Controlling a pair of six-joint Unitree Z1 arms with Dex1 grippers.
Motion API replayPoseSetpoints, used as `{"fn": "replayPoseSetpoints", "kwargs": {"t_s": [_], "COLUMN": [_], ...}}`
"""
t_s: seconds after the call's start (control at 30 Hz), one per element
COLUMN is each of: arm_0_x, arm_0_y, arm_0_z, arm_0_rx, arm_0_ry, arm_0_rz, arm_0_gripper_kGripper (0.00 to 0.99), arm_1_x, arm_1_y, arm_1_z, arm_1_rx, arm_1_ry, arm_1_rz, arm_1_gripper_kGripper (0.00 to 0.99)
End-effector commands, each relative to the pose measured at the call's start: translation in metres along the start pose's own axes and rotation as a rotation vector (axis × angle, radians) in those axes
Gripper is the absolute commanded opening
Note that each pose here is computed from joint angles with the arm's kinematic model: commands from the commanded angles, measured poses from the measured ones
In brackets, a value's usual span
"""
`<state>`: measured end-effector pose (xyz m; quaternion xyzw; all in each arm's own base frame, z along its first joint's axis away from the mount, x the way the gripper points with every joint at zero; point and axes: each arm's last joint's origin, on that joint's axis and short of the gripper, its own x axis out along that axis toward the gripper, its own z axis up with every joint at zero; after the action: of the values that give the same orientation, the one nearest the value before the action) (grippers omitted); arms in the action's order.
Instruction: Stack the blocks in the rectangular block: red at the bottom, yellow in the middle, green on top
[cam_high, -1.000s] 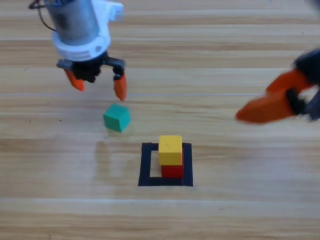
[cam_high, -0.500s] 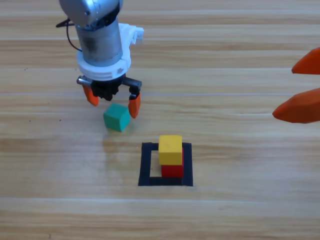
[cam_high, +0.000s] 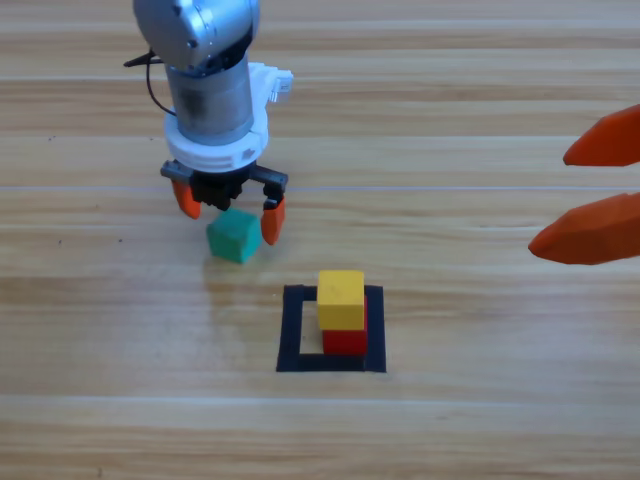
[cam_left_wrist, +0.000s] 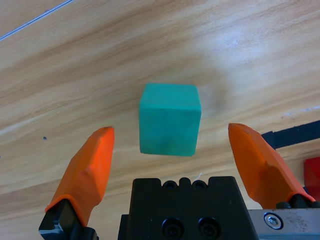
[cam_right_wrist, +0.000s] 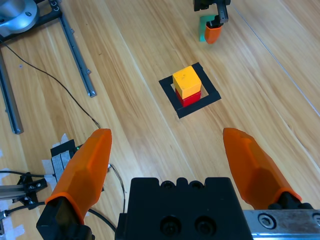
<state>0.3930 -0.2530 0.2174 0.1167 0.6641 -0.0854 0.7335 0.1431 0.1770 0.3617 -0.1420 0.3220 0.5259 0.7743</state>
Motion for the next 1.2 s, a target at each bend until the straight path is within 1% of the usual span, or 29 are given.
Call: {"fn": "replayPoseSetpoints", "kwargs": {"t_s": [0.03, 0.33, 0.47, 0.53, 0.63, 0.73, 0.77, 0.83, 0.9, 0.93, 0.97, 1.03, 1.1, 1.13, 1.2], "arm_0_x": [0.033, 0.044, 0.051, 0.055, 0.060, 0.061, 0.061, 0.057, 0.047, 0.039, 0.028, -0.002, -0.032, -0.054, -0.083], "arm_0_y": [-0.010, -0.011, -0.011, -0.011, -0.011, -0.011, -0.010, -0.009, -0.008, -0.007, -0.005, -0.005, -0.014, -0.026, -0.045], "arm_0_z": [0.005, 0.007, 0.007, 0.007, 0.007, 0.006, 0.006, 0.006, 0.005, 0.004, 0.002, -0.002, -0.005, -0.007, -0.014], "arm_0_rx": [0.006, 0.006, 0.008, 0.013, 0.015, 0.016, 0.015, 0.013, 0.010, 0.006, -0.002, -0.028, -0.060, -0.083, -0.110], "arm_0_ry": [0.044, 0.058, 0.069, 0.074, 0.078, 0.083, 0.083, 0.076, 0.059, 0.047, 0.030, -0.019, -0.036, -0.044, -0.069], "arm_0_rz": [0.025, 0.030, 0.031, 0.031, 0.029, 0.030, 0.030, 0.030, 0.025, 0.022, 0.016, -0.011, -0.023, -0.029, -0.035], "arm_0_gripper_kGripper": [0.969, 0.939, 0.865, 0.807, 0.680, 0.514, 0.479, 0.344, 0.158, 0.094, 0.063, 0.061, 0.034, 0.032, 0.021], "arm_1_x": [0.014, 0.014, 0.015, 0.015, 0.015, 0.015, 0.015, 0.015, 0.015, 0.015, 0.015, 0.015, 0.015, 0.015, 0.016], "arm_1_y": [-0.009, -0.009, -0.009, -0.009, -0.009, -0.009, -0.009, -0.009, -0.009, -0.009, -0.009, -0.009, -0.009, -0.009, -0.009], "arm_1_z": [-0.006, -0.006, -0.007, -0.007, -0.007, -0.007, -0.007, -0.008, -0.008, -0.008, -0.007, -0.007, -0.007, -0.007, -0.007], "arm_1_rx": [0.031, 0.025, 0.026, 0.026, 0.026, 0.026, 0.024, 0.025, 0.025, 0.025, 0.025, 0.025, 0.025, 0.025, 0.026], "arm_1_ry": [0.055, 0.055, 0.056, 0.056, 0.056, 0.056, 0.056, 0.057, 0.057, 0.057, 0.057, 0.057, 0.057, 0.057, 0.060], "arm_1_rz": [0.010, 0.012, 0.013, 0.013, 0.013, 0.015, 0.015, 0.015, 0.015, 0.015, 0.015, 0.015, 0.015, 0.015, 0.017], "arm_1_gripper_kGripper": [0.979, 0.979, 0.979, 0.979, 0.979, 0.979, 0.979, 0.979, 0.979, 0.979, 0.979, 0.979, 0.979, 0.979, 0.979]}}
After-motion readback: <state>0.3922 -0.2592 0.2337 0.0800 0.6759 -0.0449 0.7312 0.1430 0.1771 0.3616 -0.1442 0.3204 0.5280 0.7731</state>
